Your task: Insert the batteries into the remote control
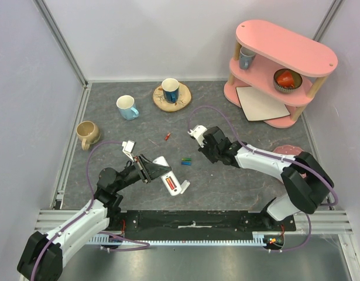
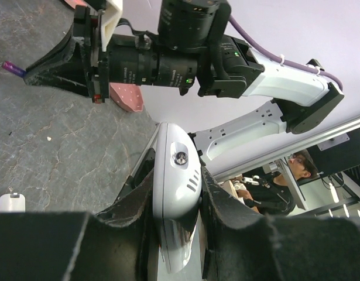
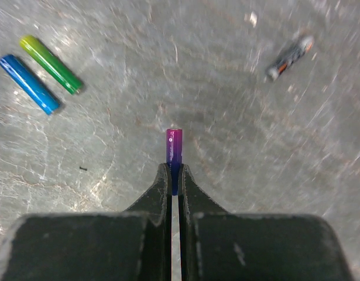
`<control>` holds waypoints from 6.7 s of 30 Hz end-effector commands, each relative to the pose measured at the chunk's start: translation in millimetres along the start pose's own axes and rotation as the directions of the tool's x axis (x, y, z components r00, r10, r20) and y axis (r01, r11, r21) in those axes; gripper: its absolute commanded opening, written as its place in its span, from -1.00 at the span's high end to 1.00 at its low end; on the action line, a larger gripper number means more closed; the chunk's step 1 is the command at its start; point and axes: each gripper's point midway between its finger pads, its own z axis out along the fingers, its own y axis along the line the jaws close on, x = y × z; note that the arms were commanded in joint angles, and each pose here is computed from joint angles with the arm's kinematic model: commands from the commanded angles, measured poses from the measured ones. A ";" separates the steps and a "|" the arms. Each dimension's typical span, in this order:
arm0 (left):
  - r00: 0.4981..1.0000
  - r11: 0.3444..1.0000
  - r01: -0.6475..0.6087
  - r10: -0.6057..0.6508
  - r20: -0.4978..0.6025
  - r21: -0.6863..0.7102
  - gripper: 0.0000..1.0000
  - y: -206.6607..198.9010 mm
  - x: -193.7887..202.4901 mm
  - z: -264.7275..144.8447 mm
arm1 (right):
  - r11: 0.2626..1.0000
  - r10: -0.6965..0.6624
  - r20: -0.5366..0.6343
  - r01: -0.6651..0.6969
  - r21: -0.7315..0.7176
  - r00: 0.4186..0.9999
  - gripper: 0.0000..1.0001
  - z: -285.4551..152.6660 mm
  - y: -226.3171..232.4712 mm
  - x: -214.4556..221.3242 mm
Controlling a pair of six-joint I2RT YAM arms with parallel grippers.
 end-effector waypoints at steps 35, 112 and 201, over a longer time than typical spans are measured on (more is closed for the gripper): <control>0.999 0.999 -0.037 0.037 0.022 0.028 0.96 7.6 13.8 -19.3 | 0.936 -0.352 0.194 0.346 0.068 0.916 0.29 13.8 -15.2 -40.4; 0.997 0.996 0.043 -0.039 0.062 -0.076 0.96 39.1 20.5 -28.5 | 0.458 0.787 0.245 -0.802 0.383 0.566 -0.37 48.1 -2.7 -6.0; 0.997 0.995 0.034 -0.027 0.069 -0.099 0.96 41.7 17.9 -27.7 | 0.915 0.318 0.245 -0.365 0.175 0.916 -0.53 -11.5 -15.7 -56.1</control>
